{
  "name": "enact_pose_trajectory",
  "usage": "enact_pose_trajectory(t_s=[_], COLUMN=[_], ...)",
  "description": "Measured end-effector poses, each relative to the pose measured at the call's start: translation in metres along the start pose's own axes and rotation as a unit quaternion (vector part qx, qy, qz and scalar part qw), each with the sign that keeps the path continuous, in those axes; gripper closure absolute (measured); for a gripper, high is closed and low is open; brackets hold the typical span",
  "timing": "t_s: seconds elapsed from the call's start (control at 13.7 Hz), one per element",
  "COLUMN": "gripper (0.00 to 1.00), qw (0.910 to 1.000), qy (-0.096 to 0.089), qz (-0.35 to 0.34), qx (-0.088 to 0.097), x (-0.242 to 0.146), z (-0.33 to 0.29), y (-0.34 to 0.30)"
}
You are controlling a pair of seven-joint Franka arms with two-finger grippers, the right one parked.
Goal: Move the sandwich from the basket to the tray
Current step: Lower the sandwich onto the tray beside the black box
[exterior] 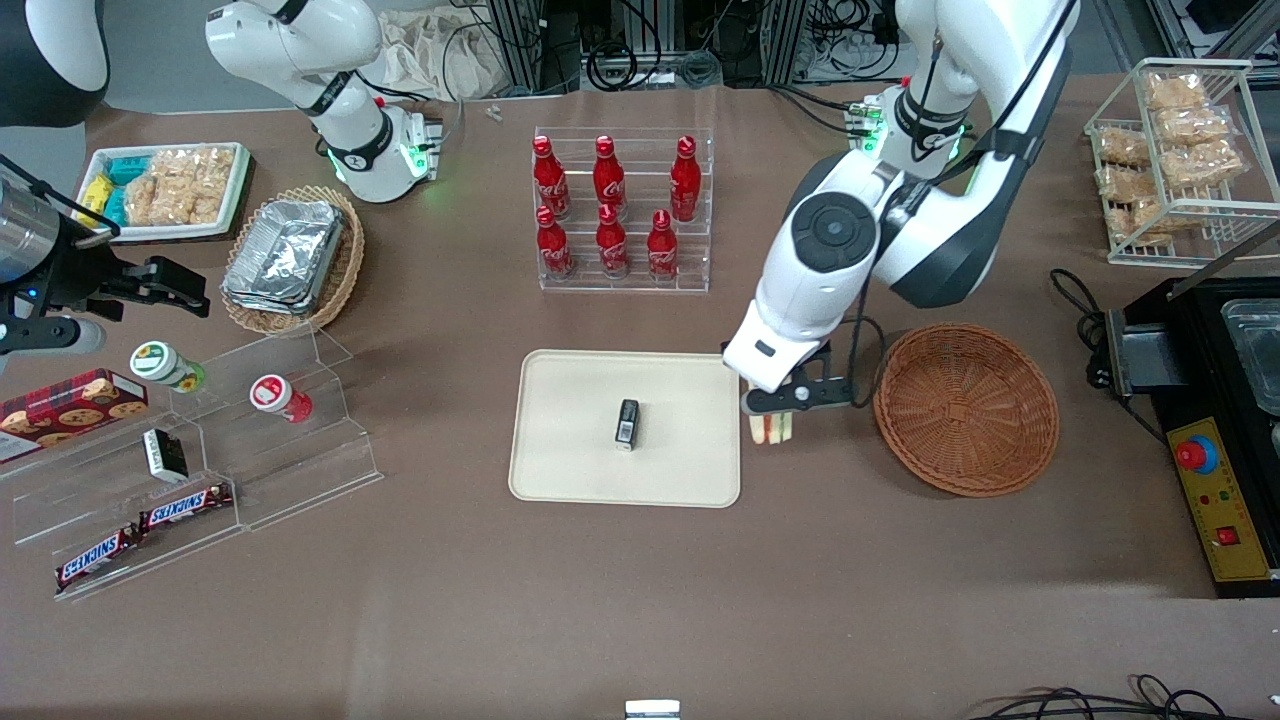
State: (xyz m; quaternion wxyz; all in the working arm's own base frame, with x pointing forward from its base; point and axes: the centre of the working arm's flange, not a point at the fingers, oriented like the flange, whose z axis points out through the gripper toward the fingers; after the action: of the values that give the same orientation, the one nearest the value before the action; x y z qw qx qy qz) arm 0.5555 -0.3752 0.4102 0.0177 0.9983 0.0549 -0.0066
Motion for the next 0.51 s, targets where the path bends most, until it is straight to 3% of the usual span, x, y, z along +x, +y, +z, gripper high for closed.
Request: enact_pose_trajectory(t_s=[0.15,0.51], gripper=[0.8,0.8], qw=[1.0,0.9994], qy=[-0.005,0.021], qz=[0.008,0.028], qx=[-0.001,0.005], x=[0.0,-0.004], z=[0.014,0.069], y=[0.015,0.045])
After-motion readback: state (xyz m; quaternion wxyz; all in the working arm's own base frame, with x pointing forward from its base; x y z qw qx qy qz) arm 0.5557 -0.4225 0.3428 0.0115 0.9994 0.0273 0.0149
